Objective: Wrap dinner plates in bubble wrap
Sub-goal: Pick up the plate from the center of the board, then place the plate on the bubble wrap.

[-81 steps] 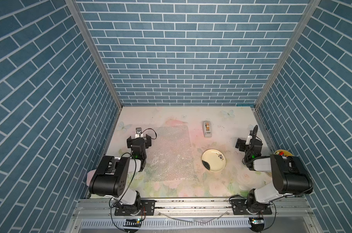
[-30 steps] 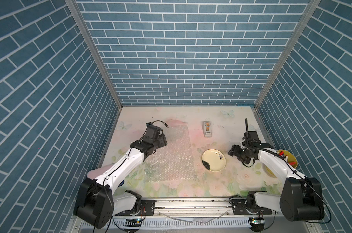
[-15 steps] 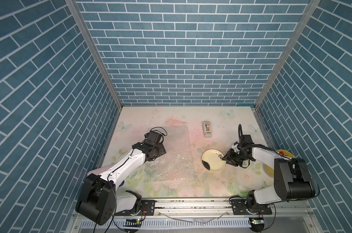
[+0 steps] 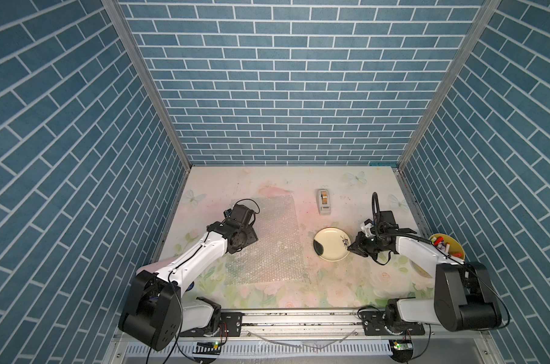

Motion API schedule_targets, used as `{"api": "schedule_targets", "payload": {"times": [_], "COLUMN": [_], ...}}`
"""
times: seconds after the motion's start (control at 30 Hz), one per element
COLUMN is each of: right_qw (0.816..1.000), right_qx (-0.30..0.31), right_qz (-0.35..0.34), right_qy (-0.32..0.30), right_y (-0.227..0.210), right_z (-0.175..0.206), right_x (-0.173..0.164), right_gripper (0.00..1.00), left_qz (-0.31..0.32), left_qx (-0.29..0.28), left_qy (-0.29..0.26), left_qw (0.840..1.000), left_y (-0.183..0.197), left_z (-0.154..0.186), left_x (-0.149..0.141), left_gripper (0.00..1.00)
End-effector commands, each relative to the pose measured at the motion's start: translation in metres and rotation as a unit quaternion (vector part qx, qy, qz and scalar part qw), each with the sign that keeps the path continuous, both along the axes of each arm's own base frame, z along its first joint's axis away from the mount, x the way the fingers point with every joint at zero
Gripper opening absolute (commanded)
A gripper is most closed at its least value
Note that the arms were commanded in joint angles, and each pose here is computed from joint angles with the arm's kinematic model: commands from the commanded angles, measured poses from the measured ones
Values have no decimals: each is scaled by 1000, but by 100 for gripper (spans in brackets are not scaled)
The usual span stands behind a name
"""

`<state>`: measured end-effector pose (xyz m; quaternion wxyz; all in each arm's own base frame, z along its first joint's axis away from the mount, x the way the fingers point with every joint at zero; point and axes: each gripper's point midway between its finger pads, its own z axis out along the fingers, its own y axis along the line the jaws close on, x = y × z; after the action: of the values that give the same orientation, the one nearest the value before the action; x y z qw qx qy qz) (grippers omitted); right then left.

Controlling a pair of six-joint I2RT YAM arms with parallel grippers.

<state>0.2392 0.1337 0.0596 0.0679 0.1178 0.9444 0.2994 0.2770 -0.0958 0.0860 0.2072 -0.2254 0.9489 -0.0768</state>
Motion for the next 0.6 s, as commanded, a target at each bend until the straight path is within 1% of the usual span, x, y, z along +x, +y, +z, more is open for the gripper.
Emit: {"api": "schedule_targets", "payload": {"times": [0.0,0.1,0.2,0.37,0.47,0.57], "right_qw": [999,995,990,983,982,981], "right_qx": [-9,5,12,23,31,43], "right_qz": [28,65,105,143,153,168], "right_qy": [-42,-72,-93,-108,-106,-90], "right_y": [23,62,113,197,232,257], "right_z": [46,76,94,92,84,73], "right_x": [1,6,21,60,77,81], "right_gripper": [0,0,0,0,0,0], "left_qz": [10,9,9,5,6,16], "left_qx": [22,31,35,15,11,6], "left_qy": [-20,-38,-55,-65,-63,-62], "left_qw": [1000,999,998,998,998,998], "left_y": [10,14,17,11,10,12], "left_z": [21,37,49,50,45,37], "left_x": [3,5,7,8,8,7], "left_gripper": [68,68,67,62,57,53]}}
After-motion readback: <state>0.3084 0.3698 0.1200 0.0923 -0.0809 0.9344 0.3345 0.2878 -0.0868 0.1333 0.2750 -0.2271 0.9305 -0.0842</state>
